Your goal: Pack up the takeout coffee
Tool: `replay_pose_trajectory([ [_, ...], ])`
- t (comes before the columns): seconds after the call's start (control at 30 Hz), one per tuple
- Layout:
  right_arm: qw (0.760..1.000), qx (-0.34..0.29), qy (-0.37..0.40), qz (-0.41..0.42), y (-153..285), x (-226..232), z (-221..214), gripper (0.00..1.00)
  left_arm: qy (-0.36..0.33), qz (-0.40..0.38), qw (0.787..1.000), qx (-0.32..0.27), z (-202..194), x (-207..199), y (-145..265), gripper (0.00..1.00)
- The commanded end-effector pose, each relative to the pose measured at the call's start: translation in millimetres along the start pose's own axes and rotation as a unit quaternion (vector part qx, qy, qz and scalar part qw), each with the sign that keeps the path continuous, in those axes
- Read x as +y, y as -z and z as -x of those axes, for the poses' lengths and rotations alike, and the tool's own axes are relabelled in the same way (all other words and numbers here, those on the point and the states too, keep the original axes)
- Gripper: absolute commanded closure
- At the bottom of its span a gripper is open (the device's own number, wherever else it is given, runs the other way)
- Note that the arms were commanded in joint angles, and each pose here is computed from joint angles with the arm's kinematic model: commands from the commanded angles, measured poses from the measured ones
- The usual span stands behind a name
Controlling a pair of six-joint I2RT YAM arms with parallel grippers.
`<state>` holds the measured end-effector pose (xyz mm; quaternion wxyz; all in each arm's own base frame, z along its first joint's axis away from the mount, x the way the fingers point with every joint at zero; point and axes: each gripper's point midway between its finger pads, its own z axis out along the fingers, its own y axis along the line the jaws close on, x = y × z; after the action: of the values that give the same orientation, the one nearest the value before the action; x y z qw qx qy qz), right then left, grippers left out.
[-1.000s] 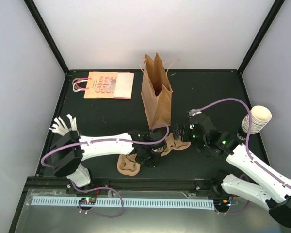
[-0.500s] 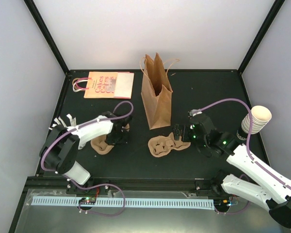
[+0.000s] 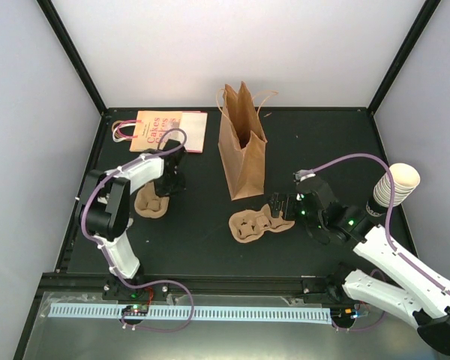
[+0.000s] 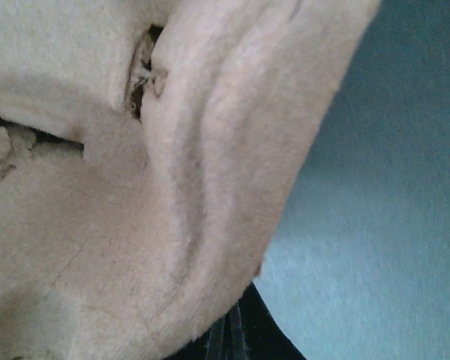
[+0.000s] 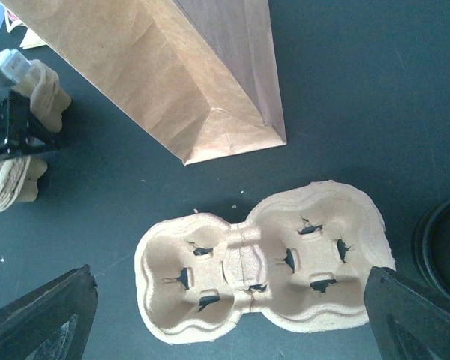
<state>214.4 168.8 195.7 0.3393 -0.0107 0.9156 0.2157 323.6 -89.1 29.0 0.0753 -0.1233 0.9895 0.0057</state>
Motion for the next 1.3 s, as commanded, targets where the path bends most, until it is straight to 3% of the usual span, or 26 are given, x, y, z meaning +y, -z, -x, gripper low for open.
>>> replay_pose_trajectory([
  [0.0, 1.000, -0.013, 0.003, -0.007, 9, -2, 8, 0.00, 0.031, 0.007, 0.999, -0.039, 44, 13, 5, 0.98],
  [0.2, 1.000, -0.012, 0.001, -0.007, 9, -2, 7, 0.00, 0.066, 0.073, 0.994, -0.048, 68, 45, 12, 0.98],
  [0.73, 1.000, 0.005, 0.000, -0.029, 3, -10, 0, 0.00, 0.147, 0.090, 0.983, -0.059, 109, 117, 20, 0.98],
  [0.87, 0.999, 0.036, 0.002, -0.036, -8, -12, -12, 0.00, 0.116, 0.024, 0.991, -0.067, 117, 86, 34, 0.96],
  [1.0, 0.998, 0.063, 0.018, -0.026, -23, -8, -23, 0.00, 0.063, -0.036, 0.993, -0.092, 111, 36, 67, 0.87],
  [1.2, 0.990, 0.121, 0.060, -0.042, -45, -9, -39, 0.00, -0.007, -0.140, 0.982, -0.127, 81, -26, 128, 0.77],
  [1.27, 0.988, 0.129, 0.065, -0.054, -52, -13, -42, 0.00, -0.030, -0.166, 0.974, -0.153, 69, -40, 157, 0.61],
])
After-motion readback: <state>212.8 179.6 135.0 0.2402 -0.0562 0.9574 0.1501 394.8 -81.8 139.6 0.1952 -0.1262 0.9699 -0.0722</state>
